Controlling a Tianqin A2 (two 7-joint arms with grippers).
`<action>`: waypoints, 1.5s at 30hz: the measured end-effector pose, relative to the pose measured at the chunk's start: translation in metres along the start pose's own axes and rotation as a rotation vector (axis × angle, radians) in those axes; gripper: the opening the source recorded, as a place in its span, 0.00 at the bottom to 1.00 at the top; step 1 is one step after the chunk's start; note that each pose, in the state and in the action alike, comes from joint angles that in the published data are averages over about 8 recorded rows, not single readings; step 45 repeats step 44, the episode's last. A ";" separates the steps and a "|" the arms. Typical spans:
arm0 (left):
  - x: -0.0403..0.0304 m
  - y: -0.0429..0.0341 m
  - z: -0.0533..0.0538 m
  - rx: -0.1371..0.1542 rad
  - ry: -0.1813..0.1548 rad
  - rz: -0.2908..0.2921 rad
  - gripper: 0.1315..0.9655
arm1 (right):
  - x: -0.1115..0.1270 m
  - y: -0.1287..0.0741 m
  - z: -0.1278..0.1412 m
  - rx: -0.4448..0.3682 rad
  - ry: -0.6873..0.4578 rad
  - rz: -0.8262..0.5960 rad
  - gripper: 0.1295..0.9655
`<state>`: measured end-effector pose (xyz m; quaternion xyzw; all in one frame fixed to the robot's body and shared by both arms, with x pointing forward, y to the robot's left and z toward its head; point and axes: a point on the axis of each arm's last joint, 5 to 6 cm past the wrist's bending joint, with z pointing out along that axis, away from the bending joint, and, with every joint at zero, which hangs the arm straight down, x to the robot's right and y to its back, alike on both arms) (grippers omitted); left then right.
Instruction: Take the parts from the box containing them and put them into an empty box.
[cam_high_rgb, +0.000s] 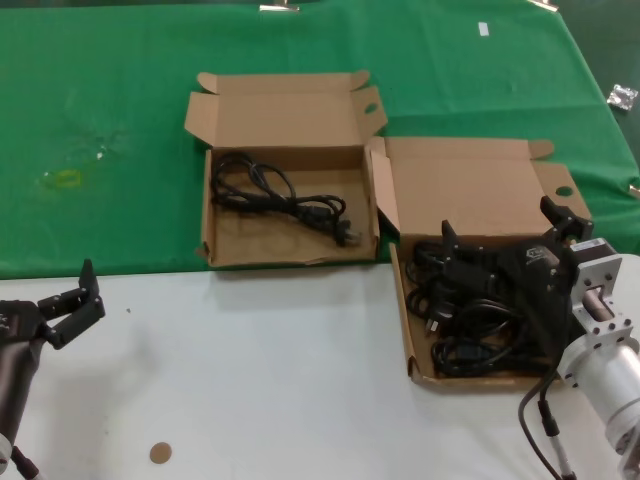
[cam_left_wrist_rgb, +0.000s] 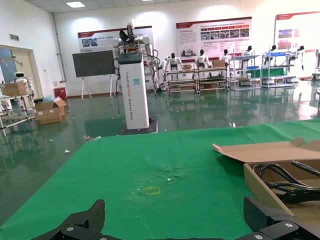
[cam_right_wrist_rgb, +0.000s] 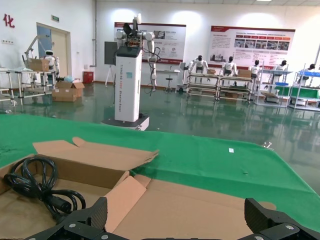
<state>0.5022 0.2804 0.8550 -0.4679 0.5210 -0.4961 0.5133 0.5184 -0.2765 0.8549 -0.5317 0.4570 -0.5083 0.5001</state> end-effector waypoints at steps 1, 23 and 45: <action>0.0000 0.0000 0.000 0.000 0.000 0.000 1.00 | 0.000 0.000 0.000 0.000 0.000 0.000 1.00; 0.0000 0.0000 0.000 0.000 0.000 0.000 1.00 | 0.000 0.000 0.000 0.000 0.000 0.000 1.00; 0.0000 0.0000 0.000 0.000 0.000 0.000 1.00 | 0.000 0.000 0.000 0.000 0.000 0.000 1.00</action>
